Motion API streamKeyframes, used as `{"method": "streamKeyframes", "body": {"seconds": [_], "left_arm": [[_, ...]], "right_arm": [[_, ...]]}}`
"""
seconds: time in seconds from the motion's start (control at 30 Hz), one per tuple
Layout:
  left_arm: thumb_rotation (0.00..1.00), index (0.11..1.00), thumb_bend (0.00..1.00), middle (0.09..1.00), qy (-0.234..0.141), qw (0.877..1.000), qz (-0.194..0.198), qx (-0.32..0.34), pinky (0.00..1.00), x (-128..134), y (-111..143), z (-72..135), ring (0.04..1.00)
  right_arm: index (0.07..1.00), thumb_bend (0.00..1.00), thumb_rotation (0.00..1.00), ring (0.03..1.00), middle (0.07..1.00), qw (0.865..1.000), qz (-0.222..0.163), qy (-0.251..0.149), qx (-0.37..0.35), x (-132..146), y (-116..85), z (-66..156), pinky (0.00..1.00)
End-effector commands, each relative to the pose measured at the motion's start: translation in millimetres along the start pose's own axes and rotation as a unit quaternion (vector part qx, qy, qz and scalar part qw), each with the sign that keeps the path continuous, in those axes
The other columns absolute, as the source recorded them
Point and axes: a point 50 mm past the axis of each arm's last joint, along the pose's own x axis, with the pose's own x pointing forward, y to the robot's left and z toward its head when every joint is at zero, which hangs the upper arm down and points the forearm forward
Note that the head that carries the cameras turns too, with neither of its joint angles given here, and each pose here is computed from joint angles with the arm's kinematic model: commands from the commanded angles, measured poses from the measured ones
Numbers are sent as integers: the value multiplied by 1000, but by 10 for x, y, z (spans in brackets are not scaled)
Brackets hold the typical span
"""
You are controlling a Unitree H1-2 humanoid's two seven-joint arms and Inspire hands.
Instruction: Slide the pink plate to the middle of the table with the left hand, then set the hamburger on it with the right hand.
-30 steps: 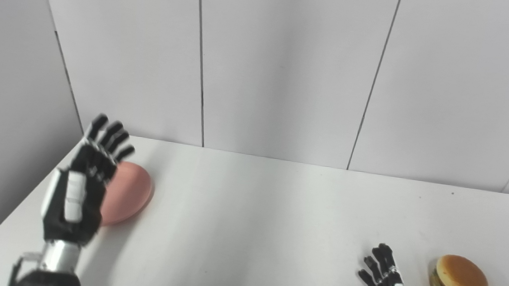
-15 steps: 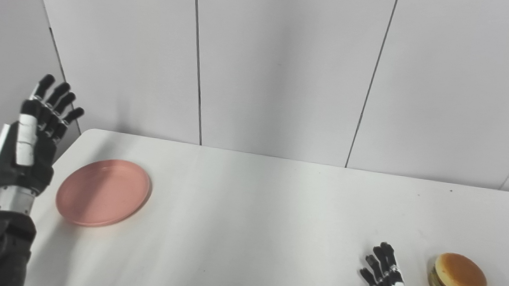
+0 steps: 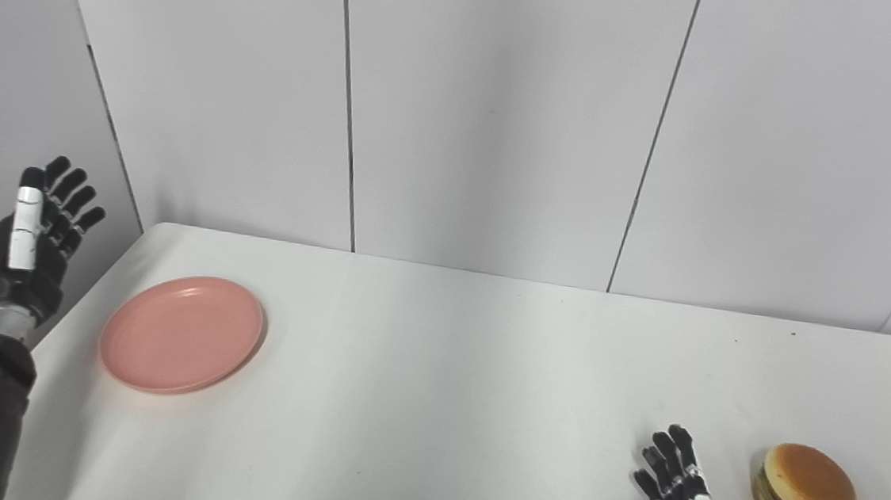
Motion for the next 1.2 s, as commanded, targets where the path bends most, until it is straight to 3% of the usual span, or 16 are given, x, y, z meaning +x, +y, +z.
{"method": "streamKeyframes", "body": {"seconds": [0.0, 0.23, 0.53, 0.7, 1.17], "left_arm": [[788, 888, 887, 894, -47, 999, -2, 24, 850, 188, 13, 252, 916], [797, 874, 865, 883, -6, 998, 26, 50, 781, 167, 134, -67, 887], [802, 899, 833, 892, 29, 998, 30, 48, 785, 88, 220, -331, 866], [766, 908, 828, 901, 44, 999, 20, 23, 804, -5, 116, -468, 879], [738, 893, 866, 912, 54, 997, -41, -26, 729, -30, -396, -485, 899]], "right_arm": [[958, 794, 1000, 938, 938, 999, -8, 31, 25, -122, 78, -139, 922], [956, 775, 1000, 930, 920, 999, -6, 28, 24, -146, 82, -113, 921], [941, 779, 1000, 916, 906, 999, -7, 30, 24, -153, 72, -89, 902], [954, 786, 1000, 920, 915, 1000, 1, 23, 20, -160, 72, -72, 907], [955, 796, 1000, 924, 913, 999, 2, 22, 28, -139, 116, -70, 913]]}}
